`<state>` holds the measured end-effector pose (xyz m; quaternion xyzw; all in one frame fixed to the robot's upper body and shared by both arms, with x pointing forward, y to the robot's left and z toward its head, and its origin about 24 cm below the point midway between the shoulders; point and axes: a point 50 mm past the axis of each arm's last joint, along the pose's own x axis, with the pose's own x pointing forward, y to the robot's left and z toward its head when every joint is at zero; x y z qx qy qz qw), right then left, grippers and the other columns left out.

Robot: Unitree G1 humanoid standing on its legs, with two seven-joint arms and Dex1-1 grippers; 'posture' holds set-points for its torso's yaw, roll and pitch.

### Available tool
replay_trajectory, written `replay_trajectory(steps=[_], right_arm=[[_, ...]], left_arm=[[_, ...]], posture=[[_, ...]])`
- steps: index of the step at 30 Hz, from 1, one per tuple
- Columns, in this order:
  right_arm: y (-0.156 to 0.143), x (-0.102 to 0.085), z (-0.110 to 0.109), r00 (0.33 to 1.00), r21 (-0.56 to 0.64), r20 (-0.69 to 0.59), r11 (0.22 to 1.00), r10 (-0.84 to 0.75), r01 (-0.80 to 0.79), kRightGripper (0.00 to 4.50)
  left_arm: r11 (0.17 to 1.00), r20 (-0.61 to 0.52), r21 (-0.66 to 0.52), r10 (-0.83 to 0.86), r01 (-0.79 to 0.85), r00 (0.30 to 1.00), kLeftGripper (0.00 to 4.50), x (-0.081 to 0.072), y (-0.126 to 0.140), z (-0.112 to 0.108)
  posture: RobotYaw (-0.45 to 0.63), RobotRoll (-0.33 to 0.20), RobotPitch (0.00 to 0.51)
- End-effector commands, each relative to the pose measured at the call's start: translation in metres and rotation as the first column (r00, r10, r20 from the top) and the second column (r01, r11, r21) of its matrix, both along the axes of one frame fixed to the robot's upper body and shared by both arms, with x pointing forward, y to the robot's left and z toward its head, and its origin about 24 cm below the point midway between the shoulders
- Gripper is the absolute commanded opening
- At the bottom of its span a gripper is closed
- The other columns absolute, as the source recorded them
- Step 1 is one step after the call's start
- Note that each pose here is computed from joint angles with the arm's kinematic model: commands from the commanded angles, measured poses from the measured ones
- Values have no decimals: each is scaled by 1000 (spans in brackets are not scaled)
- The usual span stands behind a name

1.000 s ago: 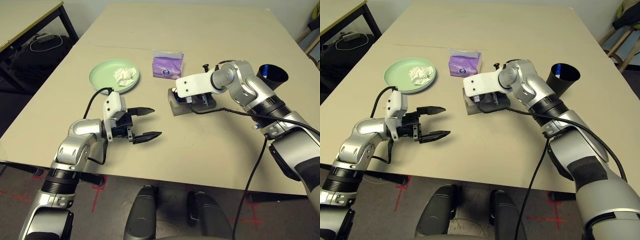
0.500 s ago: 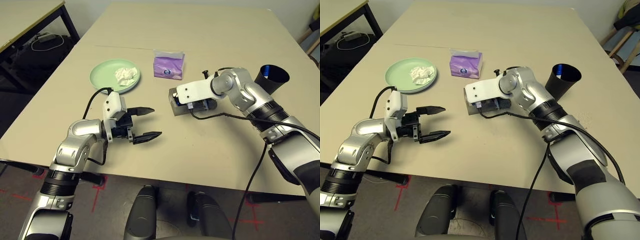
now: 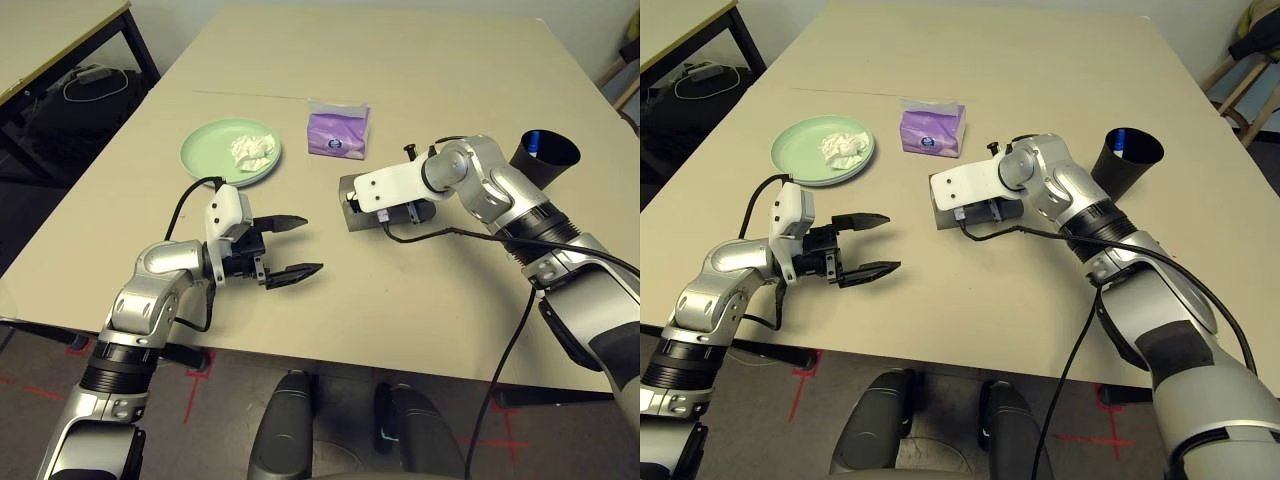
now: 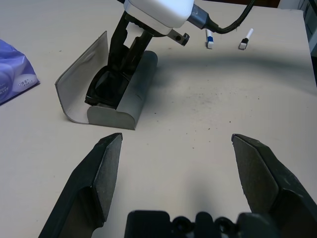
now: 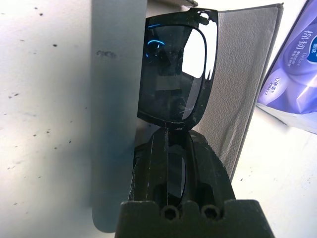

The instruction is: Organize and tidy the items on the table.

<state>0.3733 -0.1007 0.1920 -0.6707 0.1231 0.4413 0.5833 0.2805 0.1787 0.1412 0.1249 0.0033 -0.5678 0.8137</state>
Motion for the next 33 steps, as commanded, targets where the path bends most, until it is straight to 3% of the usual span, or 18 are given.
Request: replay_trajectory(steps=[1,11,16,20,27,31,33], right_arm=[[-2,-3,0,1000,0,-22,1000,-3,3,701],[-7,-2,26,997,97,-23,993,-70,71,4458],[-19,-3,43,986,258,-92,953,-141,160,4458],[-34,-8,43,958,483,-246,838,-148,254,4458],[-66,-17,15,900,733,-409,535,-149,421,4458],[-79,-29,-9,869,798,-486,358,-95,485,4458],[-83,-36,-23,862,810,-500,306,-86,500,4458]], left_arm=[[1000,4,-7,-11,11,1000,4500,1,-3,0],[1000,-2,-6,-21,21,1000,4500,6,-3,-2],[1000,-2,-21,-19,19,1000,4500,12,-4,0],[999,-6,-51,17,-17,1000,4500,18,-3,0],[989,-8,-100,109,-109,994,4500,29,1,2],[981,-3,-116,155,-154,988,4500,37,1,4],[979,14,-124,162,-159,987,4500,40,0,6]], posture=[[279,0,104],[235,0,83],[207,0,75],[169,0,74],[125,0,81],[108,0,88],[97,0,92]])
